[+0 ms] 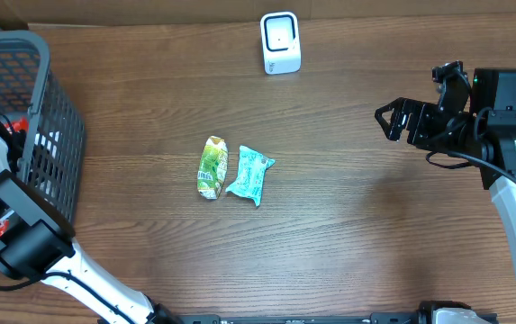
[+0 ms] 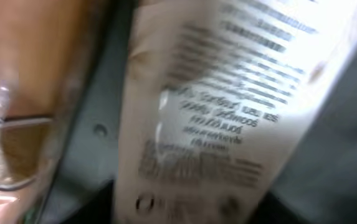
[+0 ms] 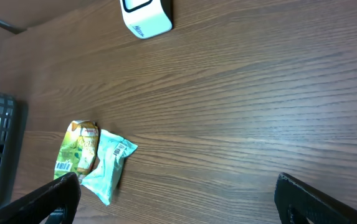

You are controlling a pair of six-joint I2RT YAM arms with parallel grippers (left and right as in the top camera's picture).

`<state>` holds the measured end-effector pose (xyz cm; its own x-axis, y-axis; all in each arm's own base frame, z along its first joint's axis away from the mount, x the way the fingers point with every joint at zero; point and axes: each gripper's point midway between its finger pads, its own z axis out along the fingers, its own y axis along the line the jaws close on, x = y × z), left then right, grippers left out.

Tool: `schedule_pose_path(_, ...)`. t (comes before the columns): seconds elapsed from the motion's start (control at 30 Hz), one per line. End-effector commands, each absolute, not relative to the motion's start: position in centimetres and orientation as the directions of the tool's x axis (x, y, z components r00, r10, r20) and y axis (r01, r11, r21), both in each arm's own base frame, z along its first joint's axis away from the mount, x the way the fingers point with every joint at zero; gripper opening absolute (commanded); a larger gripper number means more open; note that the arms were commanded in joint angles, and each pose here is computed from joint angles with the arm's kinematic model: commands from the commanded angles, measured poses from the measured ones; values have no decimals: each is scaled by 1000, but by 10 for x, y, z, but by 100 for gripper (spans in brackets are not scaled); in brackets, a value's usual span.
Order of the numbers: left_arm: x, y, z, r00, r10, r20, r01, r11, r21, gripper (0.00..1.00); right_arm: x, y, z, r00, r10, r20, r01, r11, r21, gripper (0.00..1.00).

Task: Scan the item barcode
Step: 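Move the left gripper back into the basket toward the white tube, then grasp the white Pantene tube in the basket with the left gripper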

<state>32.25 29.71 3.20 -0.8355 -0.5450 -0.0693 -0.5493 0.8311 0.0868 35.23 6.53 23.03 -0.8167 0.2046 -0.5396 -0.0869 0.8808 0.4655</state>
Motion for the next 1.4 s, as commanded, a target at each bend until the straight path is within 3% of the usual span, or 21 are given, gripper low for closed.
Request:
schedule_pose_path(0.0,313,290,13,-835,-550,-20,-550,831,88,25,356,66,240,-802,205,-561,-102,878,467,100)
schedule_pose_path(0.1,314,291,15,-832,-554,-25,-554,828,89,17,356,66,240,-801,205,-563,-104,878,467,100)
schedule_pose_path(0.17,315,292,21,-824,-567,-23,-566,819,88,6,356,66,240,-801,205,-563,-104,878,467,100)
schedule_pose_path(0.3,321,297,44,-790,-612,-44,-613,785,87,4,357,66,240,-800,205,-564,-104,878,467,100)
schedule_pose_path(0.4,339,299,92,-762,-640,-95,-645,764,25,5,357,66,240,-800,205,-563,-104,878,467,100)
schedule_pose_path(0.5,357,291,136,-757,-634,-156,-632,772,-72,11,356,66,240,-801,205,-563,-103,878,467,100)
schedule_pose_path(0.8,371,269,285,-696,-572,-435,-556,812,-178,16,356,66,240,-803,205,-560,-102,878,468,100)
schedule_pose_path(1.03,355,186,396,-648,-377,-662,-366,916,-163,17,356,66,240,-803,205,-560,-102,878,468,100)
schedule_pose_path(1.27,346,121,430,-657,-200,-727,-235,970,-55,20,354,66,238,-810,206,-550,-96,878,470,100)
schedule_pose_path(1.37,342,128,428,-651,-249,-717,-301,952,-57,38,353,66,237,-811,205,-548,-95,878,470,100)
